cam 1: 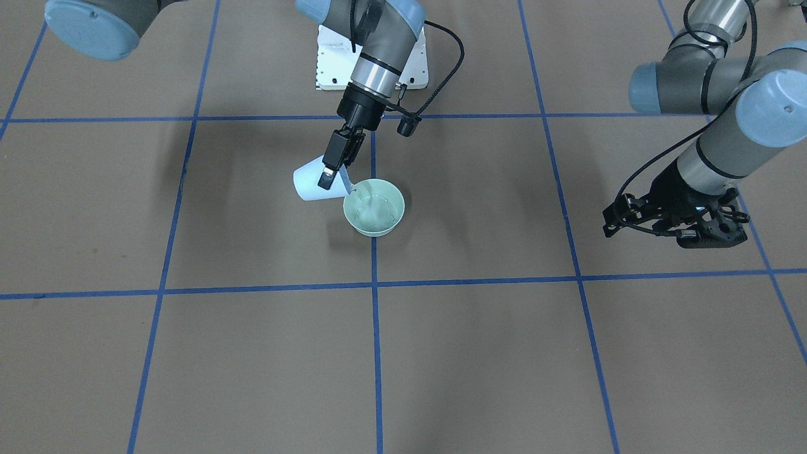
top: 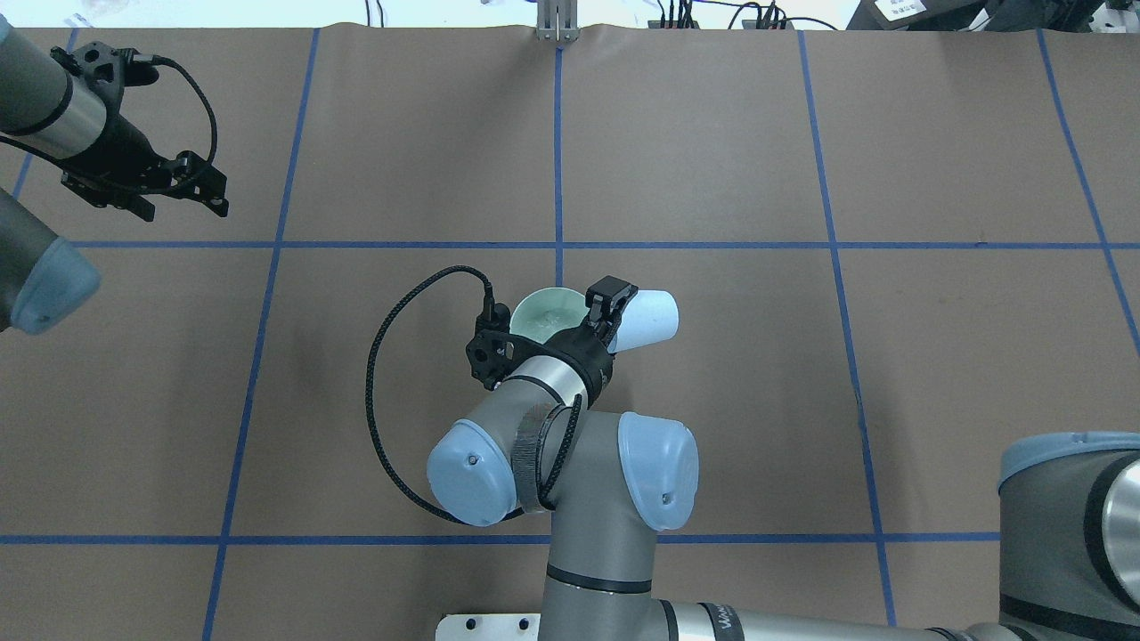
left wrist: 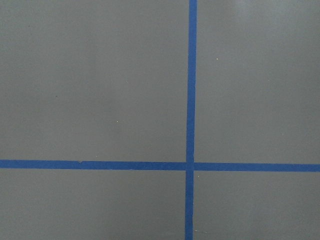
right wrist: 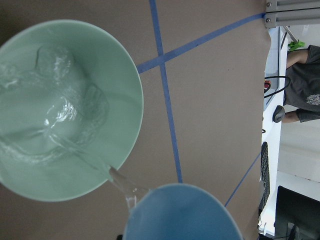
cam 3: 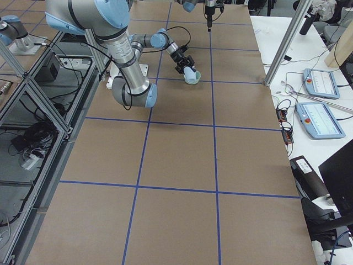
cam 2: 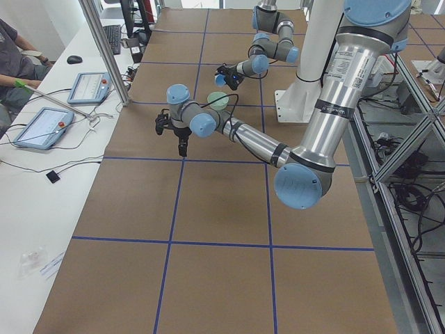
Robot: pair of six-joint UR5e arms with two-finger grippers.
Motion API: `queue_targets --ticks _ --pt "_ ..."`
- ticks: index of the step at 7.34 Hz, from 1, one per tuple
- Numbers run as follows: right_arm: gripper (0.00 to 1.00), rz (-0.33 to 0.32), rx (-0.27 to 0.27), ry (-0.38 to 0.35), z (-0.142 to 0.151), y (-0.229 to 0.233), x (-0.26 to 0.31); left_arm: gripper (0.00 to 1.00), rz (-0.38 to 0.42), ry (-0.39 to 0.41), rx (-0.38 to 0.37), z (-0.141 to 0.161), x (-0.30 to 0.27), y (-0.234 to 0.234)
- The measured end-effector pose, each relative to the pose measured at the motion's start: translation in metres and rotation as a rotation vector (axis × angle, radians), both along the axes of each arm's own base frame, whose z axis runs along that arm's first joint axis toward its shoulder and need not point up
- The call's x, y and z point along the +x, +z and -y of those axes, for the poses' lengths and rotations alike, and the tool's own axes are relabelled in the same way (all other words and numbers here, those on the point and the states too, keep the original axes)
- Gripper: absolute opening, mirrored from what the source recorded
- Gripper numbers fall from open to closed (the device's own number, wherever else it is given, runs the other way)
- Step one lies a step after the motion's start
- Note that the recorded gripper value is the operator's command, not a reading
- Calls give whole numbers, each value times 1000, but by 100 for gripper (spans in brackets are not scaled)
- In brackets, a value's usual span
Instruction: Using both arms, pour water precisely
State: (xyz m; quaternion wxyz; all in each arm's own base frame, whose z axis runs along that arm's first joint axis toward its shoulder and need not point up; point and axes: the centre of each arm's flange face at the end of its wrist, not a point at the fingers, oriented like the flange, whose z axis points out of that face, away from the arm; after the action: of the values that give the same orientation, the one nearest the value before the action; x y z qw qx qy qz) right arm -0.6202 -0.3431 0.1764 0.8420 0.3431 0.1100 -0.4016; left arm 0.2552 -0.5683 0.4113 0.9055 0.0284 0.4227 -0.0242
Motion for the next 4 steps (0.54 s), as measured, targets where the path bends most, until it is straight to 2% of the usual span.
queue_targets --ticks 4 --pt "55 -58 39 6 0 -1 2 100 3 1 -6 0 1 3"
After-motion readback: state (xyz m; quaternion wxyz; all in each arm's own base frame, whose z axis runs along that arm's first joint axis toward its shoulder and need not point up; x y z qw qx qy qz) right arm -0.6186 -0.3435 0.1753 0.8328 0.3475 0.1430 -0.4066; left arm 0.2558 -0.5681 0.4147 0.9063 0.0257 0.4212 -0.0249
